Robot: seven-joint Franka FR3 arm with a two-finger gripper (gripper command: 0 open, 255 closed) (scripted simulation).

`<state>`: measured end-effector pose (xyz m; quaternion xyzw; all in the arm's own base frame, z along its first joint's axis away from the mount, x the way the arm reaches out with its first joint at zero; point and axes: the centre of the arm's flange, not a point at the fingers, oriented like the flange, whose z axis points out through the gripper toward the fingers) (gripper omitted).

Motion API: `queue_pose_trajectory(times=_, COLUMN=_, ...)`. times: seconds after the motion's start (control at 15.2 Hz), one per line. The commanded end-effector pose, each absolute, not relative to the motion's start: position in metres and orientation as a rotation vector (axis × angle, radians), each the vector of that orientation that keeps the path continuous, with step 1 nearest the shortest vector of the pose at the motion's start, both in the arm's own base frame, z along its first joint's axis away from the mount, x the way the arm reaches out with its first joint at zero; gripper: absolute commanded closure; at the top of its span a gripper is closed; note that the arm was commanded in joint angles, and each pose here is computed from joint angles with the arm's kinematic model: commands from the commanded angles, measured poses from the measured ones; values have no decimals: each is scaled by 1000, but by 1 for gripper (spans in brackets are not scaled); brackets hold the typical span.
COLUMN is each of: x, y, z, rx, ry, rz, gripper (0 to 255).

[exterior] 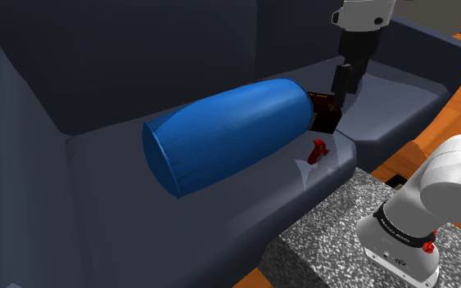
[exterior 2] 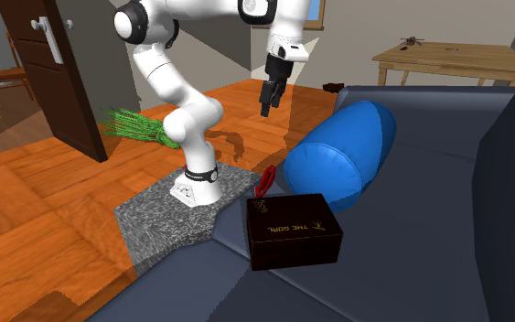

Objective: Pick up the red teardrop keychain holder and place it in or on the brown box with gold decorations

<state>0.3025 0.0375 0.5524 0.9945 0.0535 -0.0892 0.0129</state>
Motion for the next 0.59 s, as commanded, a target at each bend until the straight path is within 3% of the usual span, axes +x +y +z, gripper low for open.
queue_pose_trajectory(times=0.0, x=303, y=37, z=552, rx=3099, ry=167, rz=-278, gripper=0)
queue_pose_trajectory(times=0.53, x=285, y=4, z=457, rx=2918, ry=1017, rz=-203, gripper=0)
